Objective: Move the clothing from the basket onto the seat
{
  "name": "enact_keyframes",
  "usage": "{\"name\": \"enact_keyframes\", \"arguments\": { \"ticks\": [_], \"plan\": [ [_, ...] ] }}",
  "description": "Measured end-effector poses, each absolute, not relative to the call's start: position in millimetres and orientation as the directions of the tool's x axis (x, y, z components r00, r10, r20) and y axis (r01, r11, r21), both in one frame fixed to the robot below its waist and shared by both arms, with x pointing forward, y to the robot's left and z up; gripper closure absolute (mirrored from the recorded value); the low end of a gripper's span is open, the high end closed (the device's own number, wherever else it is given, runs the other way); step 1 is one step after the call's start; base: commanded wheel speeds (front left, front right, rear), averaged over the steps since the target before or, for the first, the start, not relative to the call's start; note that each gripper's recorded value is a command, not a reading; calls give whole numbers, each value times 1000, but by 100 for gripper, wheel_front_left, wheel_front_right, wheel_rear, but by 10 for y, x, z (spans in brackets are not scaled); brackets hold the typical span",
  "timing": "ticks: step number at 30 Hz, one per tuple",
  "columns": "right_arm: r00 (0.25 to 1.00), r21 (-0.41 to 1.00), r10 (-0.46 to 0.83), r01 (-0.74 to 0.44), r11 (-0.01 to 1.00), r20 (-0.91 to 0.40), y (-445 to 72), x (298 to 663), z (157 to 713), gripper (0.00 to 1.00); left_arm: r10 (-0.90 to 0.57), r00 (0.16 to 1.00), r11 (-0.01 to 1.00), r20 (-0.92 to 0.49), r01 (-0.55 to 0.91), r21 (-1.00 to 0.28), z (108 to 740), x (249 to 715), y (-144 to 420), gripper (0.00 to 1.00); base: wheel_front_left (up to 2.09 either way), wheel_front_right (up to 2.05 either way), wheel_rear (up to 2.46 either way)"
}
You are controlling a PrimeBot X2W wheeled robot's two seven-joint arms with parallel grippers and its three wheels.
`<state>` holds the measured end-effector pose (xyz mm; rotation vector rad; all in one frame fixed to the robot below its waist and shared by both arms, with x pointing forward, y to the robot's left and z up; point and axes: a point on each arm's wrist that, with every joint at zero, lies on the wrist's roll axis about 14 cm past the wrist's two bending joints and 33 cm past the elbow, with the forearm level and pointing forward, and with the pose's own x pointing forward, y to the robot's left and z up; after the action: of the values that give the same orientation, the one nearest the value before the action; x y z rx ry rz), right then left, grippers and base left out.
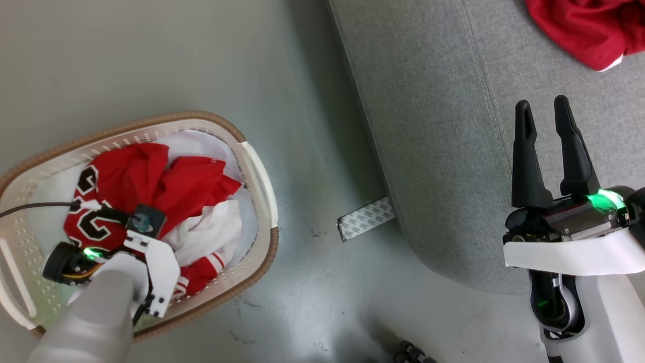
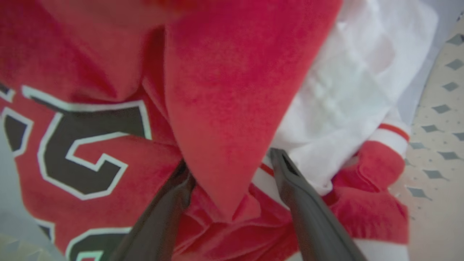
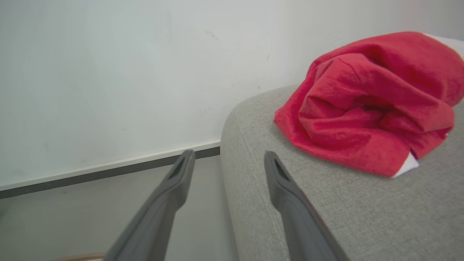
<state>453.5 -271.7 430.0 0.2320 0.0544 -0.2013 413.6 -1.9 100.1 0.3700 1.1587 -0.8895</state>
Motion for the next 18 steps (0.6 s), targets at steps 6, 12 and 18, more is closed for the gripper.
{"name": "enact_keyframes", "arguments": {
  "ticks": [6, 12, 18],
  "plan": [
    [976, 221, -203, 217, 951, -84, -2752, 4515, 4284, 0, -414, 112, 617, -904, 765, -188, 973, 4129, -35, 38, 0, 0, 0],
    [977, 222, -200, 211, 952, -69, -2744, 4507, 4353, 0, -447, 139, 624, -884, 756, -197, 1126, 4138, -123, 100, 0, 0, 0],
    [982, 201, -191, 186, 962, 5, -2724, 4462, 4663, 0, -546, 241, 643, -803, 734, -217, 1620, 4127, -351, 100, 0, 0, 0]
  ]
}}
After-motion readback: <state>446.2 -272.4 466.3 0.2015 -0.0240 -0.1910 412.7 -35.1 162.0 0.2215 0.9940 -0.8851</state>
